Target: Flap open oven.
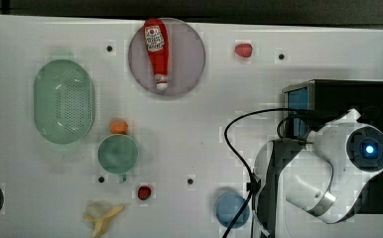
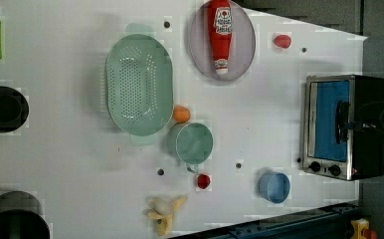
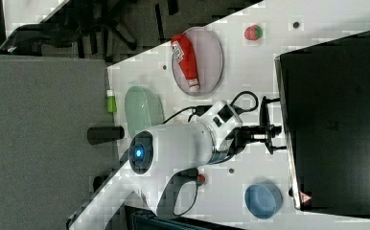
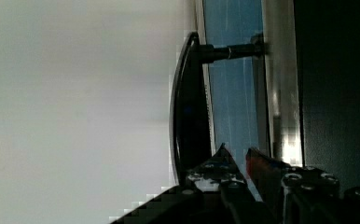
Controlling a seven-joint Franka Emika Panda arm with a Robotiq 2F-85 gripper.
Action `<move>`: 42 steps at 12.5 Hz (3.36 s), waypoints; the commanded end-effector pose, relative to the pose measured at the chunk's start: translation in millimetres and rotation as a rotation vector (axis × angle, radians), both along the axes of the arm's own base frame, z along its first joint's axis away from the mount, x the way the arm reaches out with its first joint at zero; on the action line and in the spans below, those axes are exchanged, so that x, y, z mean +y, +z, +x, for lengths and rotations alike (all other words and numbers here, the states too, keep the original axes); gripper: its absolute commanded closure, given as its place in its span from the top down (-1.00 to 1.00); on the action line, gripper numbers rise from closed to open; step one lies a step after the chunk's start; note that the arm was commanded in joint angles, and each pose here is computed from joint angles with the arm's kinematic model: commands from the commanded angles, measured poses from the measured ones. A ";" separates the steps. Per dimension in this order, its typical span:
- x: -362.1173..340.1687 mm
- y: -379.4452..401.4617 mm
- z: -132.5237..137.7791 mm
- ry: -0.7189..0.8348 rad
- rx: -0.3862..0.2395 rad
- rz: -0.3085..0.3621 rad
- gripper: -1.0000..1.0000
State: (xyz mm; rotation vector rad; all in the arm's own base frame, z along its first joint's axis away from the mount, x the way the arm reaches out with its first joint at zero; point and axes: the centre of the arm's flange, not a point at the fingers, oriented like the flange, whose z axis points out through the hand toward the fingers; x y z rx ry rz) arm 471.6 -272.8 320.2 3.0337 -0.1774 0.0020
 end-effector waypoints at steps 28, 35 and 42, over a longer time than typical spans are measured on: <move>259.9 -200.4 24.1 0.018 0.090 -0.575 -0.65; 270.4 -148.8 51.8 -0.087 -0.029 -0.477 -0.65; 265.7 30.4 61.3 -0.617 -0.115 -0.112 -0.65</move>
